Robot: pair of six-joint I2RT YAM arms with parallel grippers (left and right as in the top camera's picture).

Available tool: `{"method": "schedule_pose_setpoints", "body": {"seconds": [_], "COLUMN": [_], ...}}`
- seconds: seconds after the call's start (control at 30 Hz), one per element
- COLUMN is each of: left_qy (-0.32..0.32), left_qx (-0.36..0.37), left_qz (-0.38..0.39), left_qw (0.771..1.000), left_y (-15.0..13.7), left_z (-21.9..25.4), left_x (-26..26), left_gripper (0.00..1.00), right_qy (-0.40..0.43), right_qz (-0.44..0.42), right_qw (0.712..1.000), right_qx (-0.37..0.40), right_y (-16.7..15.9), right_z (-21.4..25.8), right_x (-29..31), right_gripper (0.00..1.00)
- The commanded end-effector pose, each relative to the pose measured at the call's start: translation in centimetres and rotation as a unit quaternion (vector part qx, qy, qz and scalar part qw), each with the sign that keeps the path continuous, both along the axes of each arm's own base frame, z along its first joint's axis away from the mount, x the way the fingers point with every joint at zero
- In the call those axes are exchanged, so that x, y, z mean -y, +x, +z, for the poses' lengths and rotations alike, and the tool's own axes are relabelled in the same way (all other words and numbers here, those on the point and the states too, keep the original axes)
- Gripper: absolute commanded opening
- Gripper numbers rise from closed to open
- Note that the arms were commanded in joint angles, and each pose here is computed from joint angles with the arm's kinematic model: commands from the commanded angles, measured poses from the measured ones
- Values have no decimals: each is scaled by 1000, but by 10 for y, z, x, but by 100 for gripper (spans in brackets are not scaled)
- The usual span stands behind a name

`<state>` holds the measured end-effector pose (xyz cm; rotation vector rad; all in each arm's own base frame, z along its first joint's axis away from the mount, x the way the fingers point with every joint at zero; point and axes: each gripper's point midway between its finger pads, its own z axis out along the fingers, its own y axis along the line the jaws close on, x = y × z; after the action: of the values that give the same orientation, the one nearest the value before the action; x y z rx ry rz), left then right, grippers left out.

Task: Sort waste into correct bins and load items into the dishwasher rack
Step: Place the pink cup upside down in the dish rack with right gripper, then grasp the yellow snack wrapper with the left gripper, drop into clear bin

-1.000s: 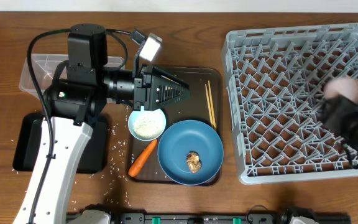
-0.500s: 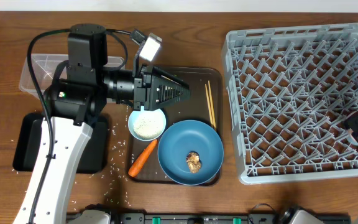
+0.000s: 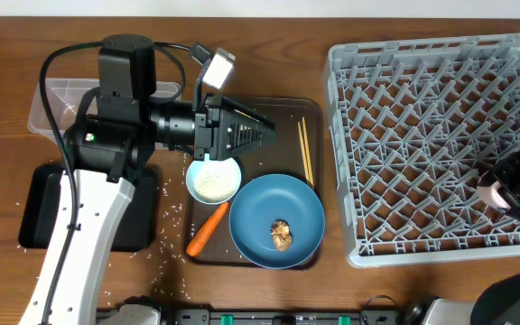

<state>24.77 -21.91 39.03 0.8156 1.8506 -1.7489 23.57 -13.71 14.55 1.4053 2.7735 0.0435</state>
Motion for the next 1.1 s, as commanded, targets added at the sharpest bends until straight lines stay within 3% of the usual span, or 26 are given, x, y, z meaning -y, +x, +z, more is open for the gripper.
{"method": "schedule_pose_setpoints", "body": {"seconds": [0.0,0.07,0.17,0.33,0.53,0.7,0.77,0.83,0.97,1.03,1.07], "left_qy": [-1,-2,-1,8,16,96,159,242,389,445,460], "left_qx": [11,11,11,13,13,-9,-31,-53,-86,-95,-97], "left_qz": [3,3,4,17,29,124,184,256,380,432,446], "left_qw": [1000,1000,1000,1000,999,988,970,934,835,778,762], "left_y": [-1,-1,-1,4,8,36,49,62,73,75,75], "left_z": [6,6,5,2,0,-32,-57,-89,-134,-146,-150], "left_x": [-1,-1,-1,-2,-2,-10,-22,-44,-104,-135,-143], "left_gripper": [40,40,41,41,42,42,42,42,42,42,42], "right_qy": [10,13,30,63,60,83,89,87,56,41,35], "right_qz": [8,8,14,32,40,133,172,212,282,311,331], "right_qw": [1000,1000,999,997,997,976,955,927,868,846,830], "right_qx": [-11,-14,-4,23,36,154,224,298,404,432,447], "right_y": [0,1,6,15,19,42,50,56,53,48,44], "right_z": [-9,-15,-16,-14,-9,37,68,102,160,177,187], "right_x": [2,2,-3,-15,-14,-45,-64,-85,-124,-140,-152], "right_gripper": [58,59,71,80,79,78,79,80,80,80,80]}}
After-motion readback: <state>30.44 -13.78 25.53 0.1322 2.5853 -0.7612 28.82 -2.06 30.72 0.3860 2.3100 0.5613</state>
